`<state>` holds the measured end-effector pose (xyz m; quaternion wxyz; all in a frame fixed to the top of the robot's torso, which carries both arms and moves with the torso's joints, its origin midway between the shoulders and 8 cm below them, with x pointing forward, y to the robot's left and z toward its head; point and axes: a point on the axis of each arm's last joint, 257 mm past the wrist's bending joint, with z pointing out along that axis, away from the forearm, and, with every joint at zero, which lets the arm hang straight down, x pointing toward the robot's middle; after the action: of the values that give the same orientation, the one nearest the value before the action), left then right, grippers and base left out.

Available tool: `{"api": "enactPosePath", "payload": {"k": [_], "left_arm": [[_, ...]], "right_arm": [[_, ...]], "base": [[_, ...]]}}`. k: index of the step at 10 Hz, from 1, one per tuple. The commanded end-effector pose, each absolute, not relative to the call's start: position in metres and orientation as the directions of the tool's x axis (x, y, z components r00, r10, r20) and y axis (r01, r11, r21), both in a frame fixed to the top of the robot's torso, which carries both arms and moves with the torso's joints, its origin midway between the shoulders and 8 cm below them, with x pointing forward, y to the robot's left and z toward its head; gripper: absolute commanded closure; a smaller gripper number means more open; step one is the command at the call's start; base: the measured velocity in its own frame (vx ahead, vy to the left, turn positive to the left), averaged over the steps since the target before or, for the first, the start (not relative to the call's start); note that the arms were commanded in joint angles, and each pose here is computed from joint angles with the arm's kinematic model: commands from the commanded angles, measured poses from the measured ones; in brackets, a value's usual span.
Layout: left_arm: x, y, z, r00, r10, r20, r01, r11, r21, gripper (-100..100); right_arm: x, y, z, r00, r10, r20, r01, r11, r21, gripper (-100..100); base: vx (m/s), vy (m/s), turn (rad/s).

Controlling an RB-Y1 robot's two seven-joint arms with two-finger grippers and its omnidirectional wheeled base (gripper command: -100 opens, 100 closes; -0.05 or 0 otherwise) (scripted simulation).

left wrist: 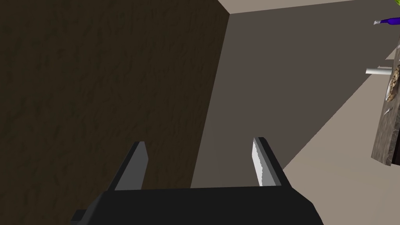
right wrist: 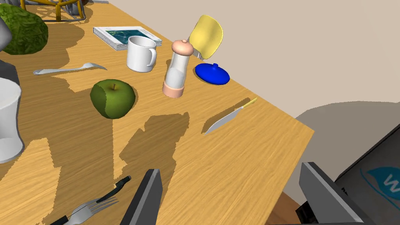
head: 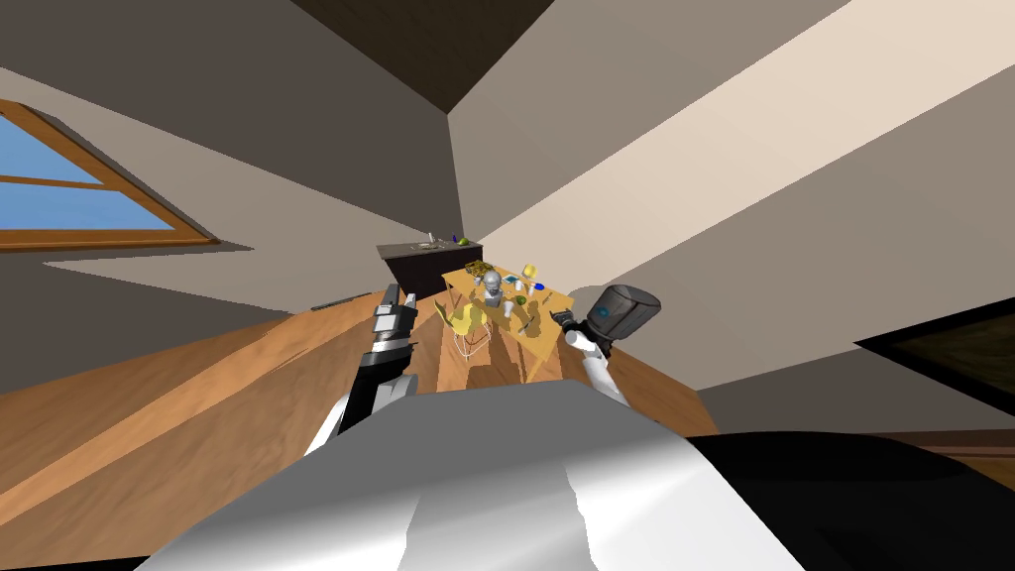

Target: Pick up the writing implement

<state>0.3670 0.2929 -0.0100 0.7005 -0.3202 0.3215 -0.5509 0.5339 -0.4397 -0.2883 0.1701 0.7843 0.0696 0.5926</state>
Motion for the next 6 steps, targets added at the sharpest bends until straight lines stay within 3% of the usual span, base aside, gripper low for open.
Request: {"api": "enactPosePath", "payload": {"k": [1,6], "left_arm": [[0.367,0.293,-0.010,0.186,-0.978,-0.098,0.566,0.188,-0.803,0],[0.367,0.293,-0.010,0.186,-0.978,-0.098,0.566,0.188,-0.803,0]], "right_arm": [[0.533,-0.443,-0.304,0.319,0.253,0.913,-0.092,-0.951,0.296,-100],[0.535,-0.447,-0.339,0.398,0.068,0.915,-0.111,-0.986,0.121,-100]], "base": [[0.035,0.033,-0.006],[0.024,0.022,-0.001]]}}
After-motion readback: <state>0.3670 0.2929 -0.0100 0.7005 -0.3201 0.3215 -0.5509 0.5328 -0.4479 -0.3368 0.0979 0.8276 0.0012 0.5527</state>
